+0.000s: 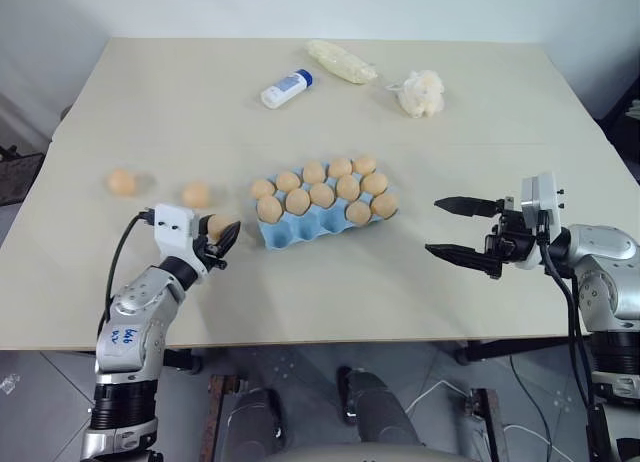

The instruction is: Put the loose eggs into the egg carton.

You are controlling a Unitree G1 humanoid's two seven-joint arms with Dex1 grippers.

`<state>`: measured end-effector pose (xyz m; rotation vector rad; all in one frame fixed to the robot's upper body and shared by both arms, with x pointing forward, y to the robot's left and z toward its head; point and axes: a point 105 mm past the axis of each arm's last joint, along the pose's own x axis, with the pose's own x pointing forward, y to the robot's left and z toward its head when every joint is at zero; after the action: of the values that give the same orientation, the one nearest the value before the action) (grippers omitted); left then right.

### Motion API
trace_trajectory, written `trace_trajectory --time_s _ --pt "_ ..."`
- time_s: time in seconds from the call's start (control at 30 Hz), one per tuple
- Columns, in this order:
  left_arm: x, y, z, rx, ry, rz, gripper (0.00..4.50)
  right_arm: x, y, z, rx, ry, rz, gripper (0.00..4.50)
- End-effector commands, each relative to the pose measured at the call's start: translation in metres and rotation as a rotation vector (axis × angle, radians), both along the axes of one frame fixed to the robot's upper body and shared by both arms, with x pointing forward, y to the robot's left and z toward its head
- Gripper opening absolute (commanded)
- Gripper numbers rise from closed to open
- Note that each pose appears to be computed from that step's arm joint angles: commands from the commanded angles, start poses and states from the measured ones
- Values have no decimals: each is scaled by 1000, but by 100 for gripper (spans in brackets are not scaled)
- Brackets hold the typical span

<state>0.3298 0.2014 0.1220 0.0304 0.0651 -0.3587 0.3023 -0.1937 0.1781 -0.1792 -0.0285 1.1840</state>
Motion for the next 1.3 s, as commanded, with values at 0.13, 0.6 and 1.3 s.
trace_trajectory --time_s 0.13,0.6,1.3 --pt "-2 -31 63 -12 -166 -260 205 -2 -2 14 2 -64 -2 450" --pt "34 -118 77 36 -186 -730 205 -6 -1 16 20 -99 -14 450" --pt "48 -181 51 57 -130 -879 394 -21 -9 6 23 -76 -109 450"
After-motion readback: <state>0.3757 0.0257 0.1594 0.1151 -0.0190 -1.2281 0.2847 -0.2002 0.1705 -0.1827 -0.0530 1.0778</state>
